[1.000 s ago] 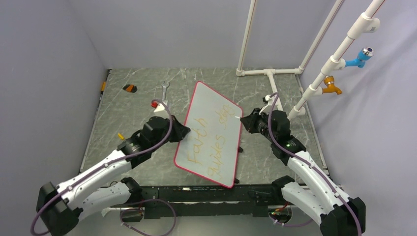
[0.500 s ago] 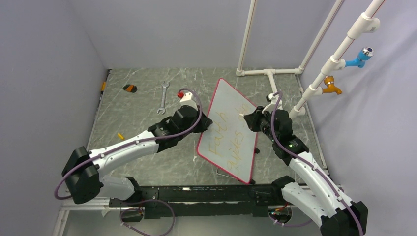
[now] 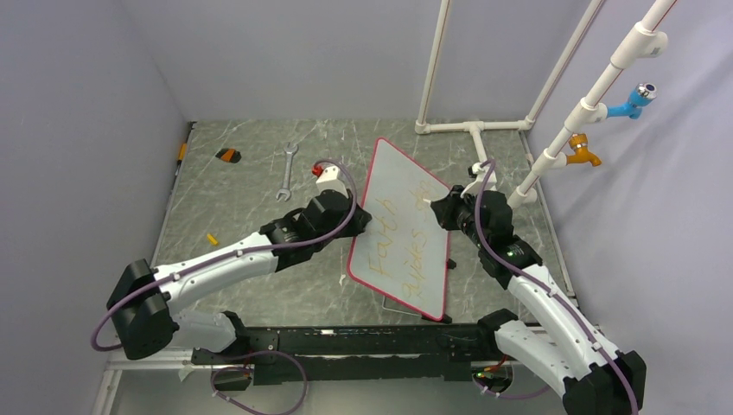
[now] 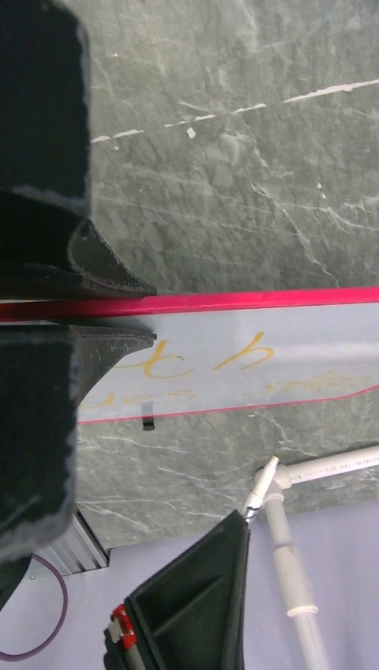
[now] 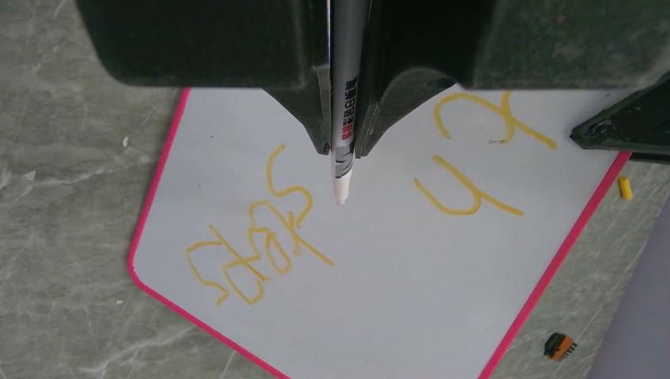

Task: Write a sentence on the whiteboard
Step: Move the whiteboard to the center of the board.

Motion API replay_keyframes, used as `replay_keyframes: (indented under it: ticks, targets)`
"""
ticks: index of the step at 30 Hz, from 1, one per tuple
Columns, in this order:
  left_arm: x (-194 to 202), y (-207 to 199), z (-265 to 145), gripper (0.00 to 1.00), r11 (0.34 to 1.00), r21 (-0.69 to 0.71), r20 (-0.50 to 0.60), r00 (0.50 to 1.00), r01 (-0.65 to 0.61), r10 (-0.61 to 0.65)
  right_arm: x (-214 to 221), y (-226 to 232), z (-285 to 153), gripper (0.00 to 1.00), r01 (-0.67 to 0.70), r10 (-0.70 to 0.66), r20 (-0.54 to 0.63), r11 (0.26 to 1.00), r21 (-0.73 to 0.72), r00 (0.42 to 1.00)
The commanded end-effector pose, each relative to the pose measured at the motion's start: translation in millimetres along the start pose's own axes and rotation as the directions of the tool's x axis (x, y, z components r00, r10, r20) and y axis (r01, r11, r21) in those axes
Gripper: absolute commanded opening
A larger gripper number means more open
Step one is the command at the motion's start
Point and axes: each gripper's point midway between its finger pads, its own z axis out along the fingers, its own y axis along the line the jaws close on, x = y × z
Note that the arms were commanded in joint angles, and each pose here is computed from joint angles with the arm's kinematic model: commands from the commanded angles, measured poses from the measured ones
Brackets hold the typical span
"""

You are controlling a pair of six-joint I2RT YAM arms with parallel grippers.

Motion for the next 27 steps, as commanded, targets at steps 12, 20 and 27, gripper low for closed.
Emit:
replay_keyframes:
  ticks: [12, 20, 27]
  targets:
    - [7.9, 18.9, -53.4, 0.00, 0.986, 0.021, -0.097, 0.981, -0.165, 0.166, -19.0, 6.3, -0.3, 0.00, -0.004, 0.005, 0.059, 1.000, -0.016, 0.998]
    - [40.1, 31.4, -61.2, 0.00, 0.991, 0.054, -0.186, 0.974, -0.123, 0.131, -13.0, 3.7, -1.0, 0.00, -0.003, 0.004, 0.051, 1.000, -0.012, 0.999]
    - [65.9, 42.0, -60.8, 0.04, 0.991, 0.046, -0.231, 0.964, -0.124, 0.131, -9.7, 2.5, -2.0, 0.00, -0.009, 0.010, 0.050, 1.000, -0.011, 0.999]
